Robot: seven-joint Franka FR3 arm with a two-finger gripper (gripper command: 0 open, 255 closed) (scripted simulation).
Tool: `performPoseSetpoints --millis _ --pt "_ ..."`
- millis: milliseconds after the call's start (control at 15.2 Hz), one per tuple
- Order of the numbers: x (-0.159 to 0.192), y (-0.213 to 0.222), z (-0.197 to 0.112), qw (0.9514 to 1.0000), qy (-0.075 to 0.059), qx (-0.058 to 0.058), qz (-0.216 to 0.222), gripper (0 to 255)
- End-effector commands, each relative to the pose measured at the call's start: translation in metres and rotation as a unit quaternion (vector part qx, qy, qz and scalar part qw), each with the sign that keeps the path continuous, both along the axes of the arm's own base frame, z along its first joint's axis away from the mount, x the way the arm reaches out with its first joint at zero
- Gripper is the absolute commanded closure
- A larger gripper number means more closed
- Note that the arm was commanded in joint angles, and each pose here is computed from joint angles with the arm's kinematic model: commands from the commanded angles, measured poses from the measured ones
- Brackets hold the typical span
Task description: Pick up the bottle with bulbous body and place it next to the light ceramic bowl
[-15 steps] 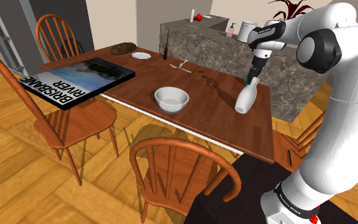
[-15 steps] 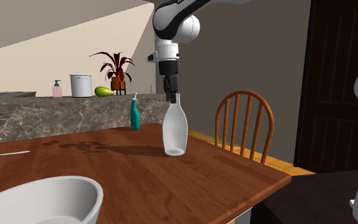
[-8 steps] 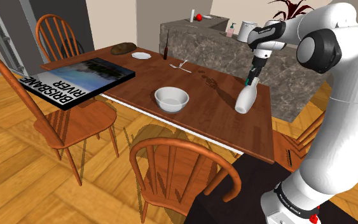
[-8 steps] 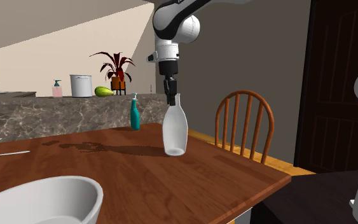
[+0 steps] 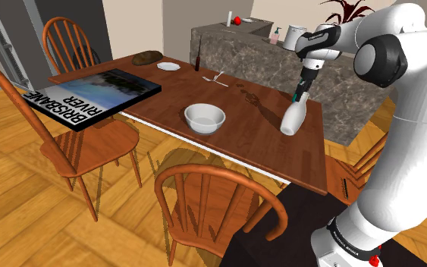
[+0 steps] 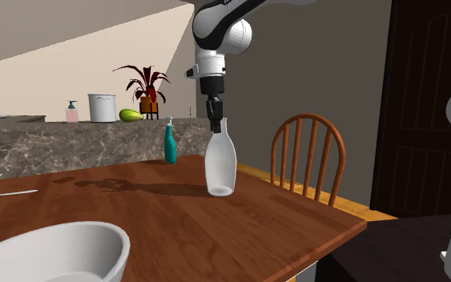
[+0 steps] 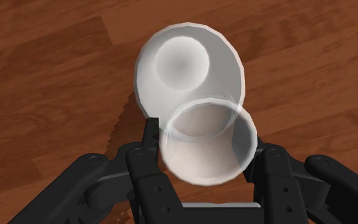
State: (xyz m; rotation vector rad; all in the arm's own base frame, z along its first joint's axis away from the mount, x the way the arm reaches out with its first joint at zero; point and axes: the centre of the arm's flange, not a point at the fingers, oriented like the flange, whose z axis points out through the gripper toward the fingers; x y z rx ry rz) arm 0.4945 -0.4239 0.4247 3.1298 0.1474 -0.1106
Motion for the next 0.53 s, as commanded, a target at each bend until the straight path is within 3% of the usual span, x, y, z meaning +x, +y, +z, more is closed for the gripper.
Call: performPoseSetpoints --millis 0,462 --pt "0.0 0.0 0.005 1.0 0.0 0.0 0.0 255" --pt "0.0 0.0 0.042 1.0 0.0 0.0 0.0 255"
